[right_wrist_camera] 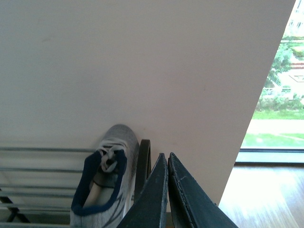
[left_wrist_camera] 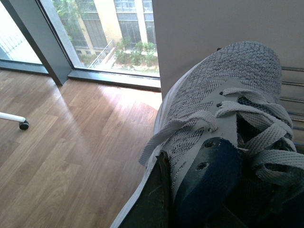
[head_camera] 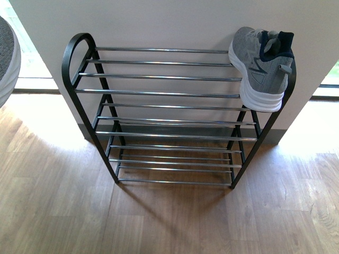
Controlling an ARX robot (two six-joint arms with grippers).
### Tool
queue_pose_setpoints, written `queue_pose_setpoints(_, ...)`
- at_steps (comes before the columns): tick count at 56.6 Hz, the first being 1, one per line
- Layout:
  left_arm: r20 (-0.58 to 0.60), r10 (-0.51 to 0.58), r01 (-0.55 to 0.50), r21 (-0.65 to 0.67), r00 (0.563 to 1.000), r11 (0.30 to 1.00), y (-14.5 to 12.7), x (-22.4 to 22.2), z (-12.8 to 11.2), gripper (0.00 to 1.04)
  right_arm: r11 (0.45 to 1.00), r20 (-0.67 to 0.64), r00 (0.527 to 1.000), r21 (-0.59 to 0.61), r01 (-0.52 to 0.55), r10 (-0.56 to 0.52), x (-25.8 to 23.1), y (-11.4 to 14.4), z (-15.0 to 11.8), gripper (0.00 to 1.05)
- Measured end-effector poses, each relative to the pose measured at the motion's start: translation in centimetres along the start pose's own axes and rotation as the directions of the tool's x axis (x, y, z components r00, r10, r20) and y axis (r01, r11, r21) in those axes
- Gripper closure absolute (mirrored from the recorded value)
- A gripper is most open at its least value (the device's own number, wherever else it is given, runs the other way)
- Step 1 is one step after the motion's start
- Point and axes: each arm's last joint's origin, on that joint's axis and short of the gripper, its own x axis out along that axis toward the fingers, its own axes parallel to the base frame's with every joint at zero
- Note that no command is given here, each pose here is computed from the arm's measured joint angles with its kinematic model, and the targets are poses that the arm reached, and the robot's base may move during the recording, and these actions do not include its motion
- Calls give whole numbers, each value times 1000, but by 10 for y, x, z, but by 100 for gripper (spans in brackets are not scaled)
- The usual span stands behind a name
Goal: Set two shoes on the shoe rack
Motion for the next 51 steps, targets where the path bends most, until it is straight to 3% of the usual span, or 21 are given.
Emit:
queue_pose_setpoints(25, 0, 0, 0, -1, 1000, 1000, 0, 0, 0, 103, 1000, -22, 1000, -10, -3, 3, -76, 0, -22, 103)
queue_pose_setpoints(51, 0, 0, 0, 0, 1000, 1000, 0, 0, 0, 103, 1000, -16, 1000, -10, -2, 2, -117, 0, -20, 103)
